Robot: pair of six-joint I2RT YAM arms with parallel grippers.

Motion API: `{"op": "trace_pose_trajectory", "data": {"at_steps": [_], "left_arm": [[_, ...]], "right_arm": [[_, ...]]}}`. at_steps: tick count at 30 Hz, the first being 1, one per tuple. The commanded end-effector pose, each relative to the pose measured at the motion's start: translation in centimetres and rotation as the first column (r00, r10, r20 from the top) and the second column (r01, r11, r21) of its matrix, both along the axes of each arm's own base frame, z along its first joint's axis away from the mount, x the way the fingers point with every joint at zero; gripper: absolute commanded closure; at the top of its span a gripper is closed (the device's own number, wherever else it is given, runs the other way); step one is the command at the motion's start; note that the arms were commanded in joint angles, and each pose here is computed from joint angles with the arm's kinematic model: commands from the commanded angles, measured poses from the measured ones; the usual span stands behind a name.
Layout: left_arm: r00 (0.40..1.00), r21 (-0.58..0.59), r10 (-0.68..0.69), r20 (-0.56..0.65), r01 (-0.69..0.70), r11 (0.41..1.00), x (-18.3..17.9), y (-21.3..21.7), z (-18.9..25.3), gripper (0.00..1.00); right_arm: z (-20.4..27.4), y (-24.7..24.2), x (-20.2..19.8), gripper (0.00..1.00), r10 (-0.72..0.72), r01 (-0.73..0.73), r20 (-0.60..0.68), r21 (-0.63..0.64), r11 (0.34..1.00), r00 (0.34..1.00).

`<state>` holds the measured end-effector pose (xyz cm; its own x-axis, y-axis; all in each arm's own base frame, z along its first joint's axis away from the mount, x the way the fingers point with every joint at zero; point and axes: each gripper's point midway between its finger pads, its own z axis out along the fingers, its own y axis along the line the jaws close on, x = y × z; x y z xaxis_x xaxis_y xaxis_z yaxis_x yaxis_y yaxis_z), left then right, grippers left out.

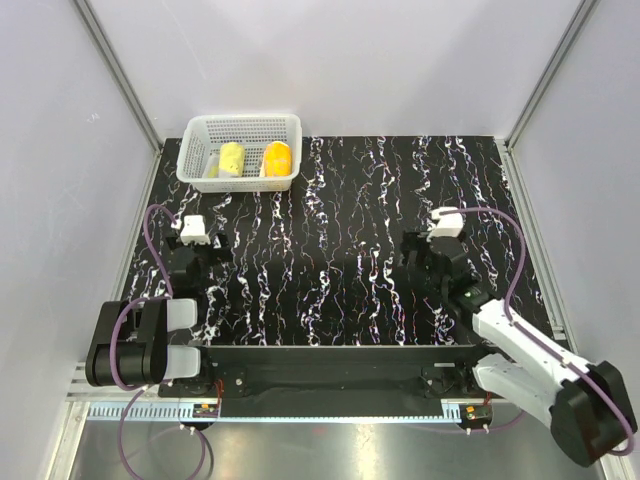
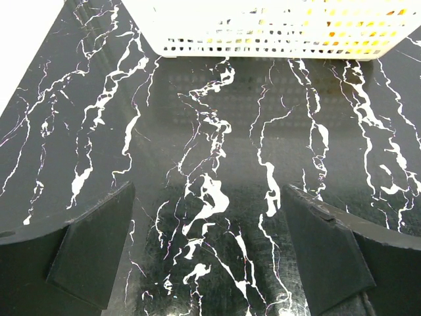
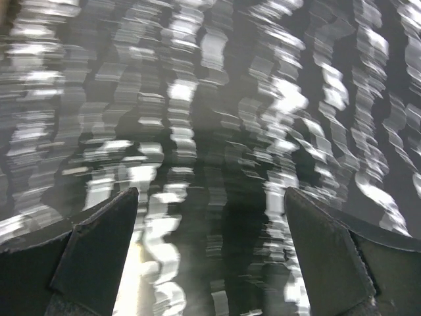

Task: Roll the towels

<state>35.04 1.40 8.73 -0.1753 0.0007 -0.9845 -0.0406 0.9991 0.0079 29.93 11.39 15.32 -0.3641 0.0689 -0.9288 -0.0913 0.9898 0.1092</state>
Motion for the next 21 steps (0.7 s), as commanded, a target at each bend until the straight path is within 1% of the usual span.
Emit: {"op": "trace_pose_trajectory", "data": {"at_steps": [1, 2, 3, 4, 5, 6, 8, 9, 10, 11, 12, 13, 14, 15, 16, 18, 19, 20, 21], "left_arm": [[0.992, 0.012, 0.027, 0.122, -0.029, 1.0, 1.4, 0.4, 3.4, 0.01], [0.992, 0.012, 0.027, 0.122, -0.029, 1.0, 1.4, 0.4, 3.4, 0.01], [0.992, 0.012, 0.025, 0.123, -0.027, 1.0, 1.4, 0.4, 3.4, 0.01], [0.992, 0.012, 0.027, 0.122, -0.029, 1.0, 1.4, 0.4, 3.4, 0.01], [0.992, 0.012, 0.027, 0.122, -0.029, 1.0, 1.4, 0.4, 3.4, 0.01], [0.992, 0.012, 0.025, 0.122, -0.027, 1.0, 1.4, 0.4, 3.4, 0.01], [0.992, 0.012, 0.027, 0.125, -0.029, 1.0, 1.4, 0.4, 3.5, 0.01], [0.992, 0.012, 0.027, 0.123, -0.029, 1.0, 1.4, 0.4, 3.4, 0.01], [0.992, 0.012, 0.025, 0.125, -0.027, 1.0, 1.4, 0.4, 3.5, 0.01], [0.992, 0.013, 0.025, 0.123, -0.027, 1.0, 1.4, 0.4, 3.4, 0.01], [0.992, 0.01, 0.027, 0.123, -0.029, 1.0, 1.4, 0.4, 3.4, 0.01], [0.992, 0.012, 0.028, 0.12, -0.03, 0.999, 1.3, 0.5, 3.3, 0.01], [0.992, 0.012, 0.027, 0.12, -0.029, 1.0, 1.3, 0.4, 3.3, 0.01], [0.993, 0.01, 0.026, 0.116, -0.027, 1.0, 1.4, 0.4, 3.2, 0.01], [0.992, 0.009, 0.032, 0.119, -0.033, 0.999, 1.6, 0.5, 3.4, 0.01], [0.993, 0.009, 0.032, 0.111, -0.033, 0.999, 1.6, 0.5, 3.2, 0.01], [0.993, 0.009, 0.032, 0.111, -0.033, 0.999, 1.5, 0.5, 3.2, 0.01], [0.992, 0.009, 0.036, 0.117, -0.038, 0.999, 1.5, 0.6, 3.4, 0.01], [0.992, 0.009, 0.038, 0.12, -0.039, 0.999, 1.4, 0.6, 3.4, 0.01]], "right_arm": [[1.2, -4.4, 3.1, 0.0, -0.207, 0.2, 0.144, 0.063, 0.978, 0.968], [0.4, -5.4, 3.3, 0.0, -0.226, 0.223, 0.093, 0.042, 0.974, 0.97], [0.5, -6.5, 3.8, 0.0, -0.261, 0.257, 0.087, 0.047, 0.965, 0.961], [0.2, -6.9, 4.1, 0.0, -0.262, 0.26, 0.091, 0.029, 0.965, 0.961], [1.0, -7.1, 4.7, 0.0, -0.26, 0.26, 0.135, 0.021, 0.965, 0.956], [1.0, -7.5, 4.9, 0.0, -0.252, 0.259, 0.152, -0.029, 0.965, 0.956], [1.0, -8.7, 5.7, 0.0, -0.265, 0.282, 0.182, -0.071, 0.957, 0.947], [-0.1, -9.4, 5.6, 0.0, -0.272, 0.292, 0.17, -0.102, 0.951, 0.947], [-0.8, -10.5, 6.0, 0.0, -0.297, 0.316, 0.168, -0.1, 0.943, 0.94], [-1.4, -11.0, 6.2, 0.0, -0.297, 0.316, 0.168, -0.095, 0.944, 0.94], [-3.2, -11.0, 5.7, 0.0, -0.28, 0.294, 0.147, -0.08, 0.953, 0.949], [-3.3, -11.9, 6.2, 0.0, -0.296, 0.309, 0.179, -0.051, 0.95, 0.938], [-3.5, -11.9, 6.3, 0.0, -0.288, 0.3, 0.159, -0.059, 0.952, 0.944], [-3.2, -11.5, 6.6, 0.0, -0.244, 0.26, 0.183, -0.068, 0.963, 0.952], [-1.8, -11.4, 7.4, 0.0, -0.242, 0.26, 0.259, -0.037, 0.965, 0.935], [-1.7, -11.9, 7.9, 0.0, -0.218, 0.233, 0.282, -0.017, 0.972, 0.934], [-2.5, -12.1, 8.3, 0.0, -0.216, 0.228, 0.255, -0.019, 0.973, 0.943], [-2.0, -13.0, 9.1, 0.0, -0.229, 0.24, 0.252, -0.016, 0.971, 0.94], [-2.2, -12.2, 9.5, 0.0, -0.185, 0.194, 0.237, -0.015, 0.981, 0.954]]}}
